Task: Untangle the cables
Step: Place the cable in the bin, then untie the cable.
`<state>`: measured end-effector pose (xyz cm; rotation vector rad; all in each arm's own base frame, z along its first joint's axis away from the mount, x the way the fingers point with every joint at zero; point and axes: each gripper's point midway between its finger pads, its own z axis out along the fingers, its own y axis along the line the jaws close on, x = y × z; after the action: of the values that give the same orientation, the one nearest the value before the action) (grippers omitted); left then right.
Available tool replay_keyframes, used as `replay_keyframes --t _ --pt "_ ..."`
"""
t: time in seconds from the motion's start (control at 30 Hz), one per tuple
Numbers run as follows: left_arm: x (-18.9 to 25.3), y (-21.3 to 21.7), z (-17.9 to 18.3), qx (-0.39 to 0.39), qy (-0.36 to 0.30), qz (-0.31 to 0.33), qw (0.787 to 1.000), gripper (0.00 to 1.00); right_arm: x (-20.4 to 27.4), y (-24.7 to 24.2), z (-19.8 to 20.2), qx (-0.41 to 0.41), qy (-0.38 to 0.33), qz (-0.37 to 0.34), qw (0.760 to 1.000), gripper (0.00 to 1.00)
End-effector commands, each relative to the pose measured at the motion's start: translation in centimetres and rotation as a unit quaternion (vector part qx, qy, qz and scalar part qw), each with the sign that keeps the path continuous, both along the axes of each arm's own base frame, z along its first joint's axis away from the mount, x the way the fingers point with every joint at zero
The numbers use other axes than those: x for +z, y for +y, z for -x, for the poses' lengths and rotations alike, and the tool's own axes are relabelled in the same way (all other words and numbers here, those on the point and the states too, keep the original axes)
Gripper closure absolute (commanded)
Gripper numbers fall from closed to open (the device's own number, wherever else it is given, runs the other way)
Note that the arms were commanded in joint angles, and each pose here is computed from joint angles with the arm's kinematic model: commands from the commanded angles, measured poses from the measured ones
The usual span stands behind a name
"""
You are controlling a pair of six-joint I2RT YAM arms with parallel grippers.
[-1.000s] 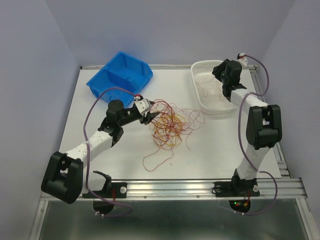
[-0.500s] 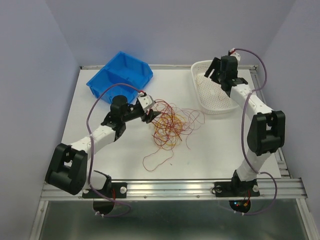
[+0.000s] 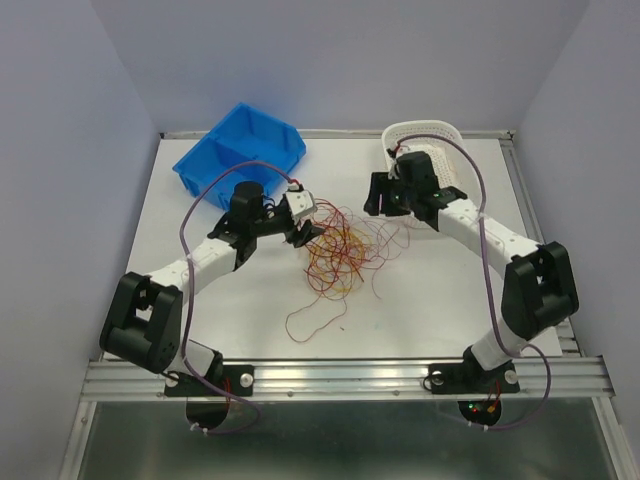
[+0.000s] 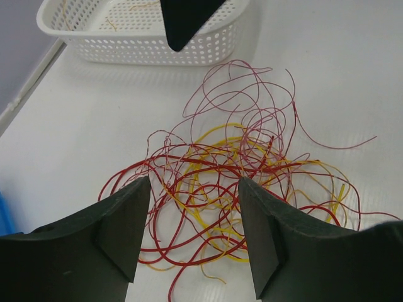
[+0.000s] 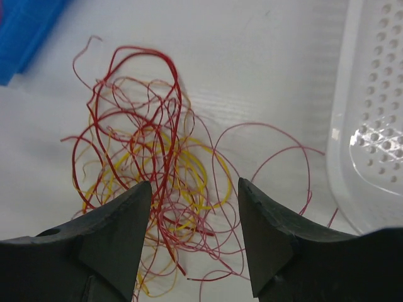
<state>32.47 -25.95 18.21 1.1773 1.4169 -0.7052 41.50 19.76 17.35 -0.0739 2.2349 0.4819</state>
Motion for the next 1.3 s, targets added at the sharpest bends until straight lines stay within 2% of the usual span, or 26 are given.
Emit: replay_keyframes --t 0.0,0.33,0.53,0.7,0.73,0.8,0.87,0.97,1.1,1.27 --pt "0.7 -0.6 -0.6 -0.021 -0.014 -0.009 1.0 0.32 -3.5 0.8 2.9 0.044 0.033 0.041 0.998 0.37" --pt "0.8 -0.1 -0.7 -0.011 -0.024 -0.016 1.0 0.32 -8.2 -0.9 1.5 -0.004 0.065 0.126 0.99 0.38" --pt "0.3 -0.2 -0.7 -0.013 -0.021 -0.02 1.0 0.32 -9.4 -0.9 1.1 -0.008 0.076 0.137 0.988 0.47" --pt "0.0 -0.4 -0.8 -0.018 -0.016 -0.02 1.0 0.33 -8.5 -0.6 1.4 0.0 0.069 0.124 0.99 0.67" --pt "-0.1 -0.4 -0.7 -0.019 -0.013 -0.02 1.0 0.33 -8.3 -0.6 1.4 0.001 0.067 0.122 0.99 0.78" --pt "-0.2 -0.4 -0.8 -0.018 -0.012 -0.02 1.0 0.33 -7.6 -0.3 1.5 0.007 0.062 0.113 0.992 0.92" --pt "-0.1 -0.4 -0.8 -0.019 -0.013 -0.02 1.0 0.33 -7.4 0.1 1.8 0.019 0.061 0.104 0.993 1.0" --pt "-0.1 -0.3 -0.8 -0.018 -0.013 -0.02 1.0 0.33 -5.9 0.7 1.9 0.028 0.043 0.084 0.995 0.99" --pt "0.0 -0.4 -0.8 -0.018 -0.014 -0.02 1.0 0.33 -1.2 0.8 1.7 0.025 -0.009 0.061 0.998 0.99" --pt "0.3 -0.3 -0.8 -0.014 -0.015 -0.018 1.0 0.33 9.3 1.8 2.5 0.048 -0.116 -0.01 0.992 0.99"
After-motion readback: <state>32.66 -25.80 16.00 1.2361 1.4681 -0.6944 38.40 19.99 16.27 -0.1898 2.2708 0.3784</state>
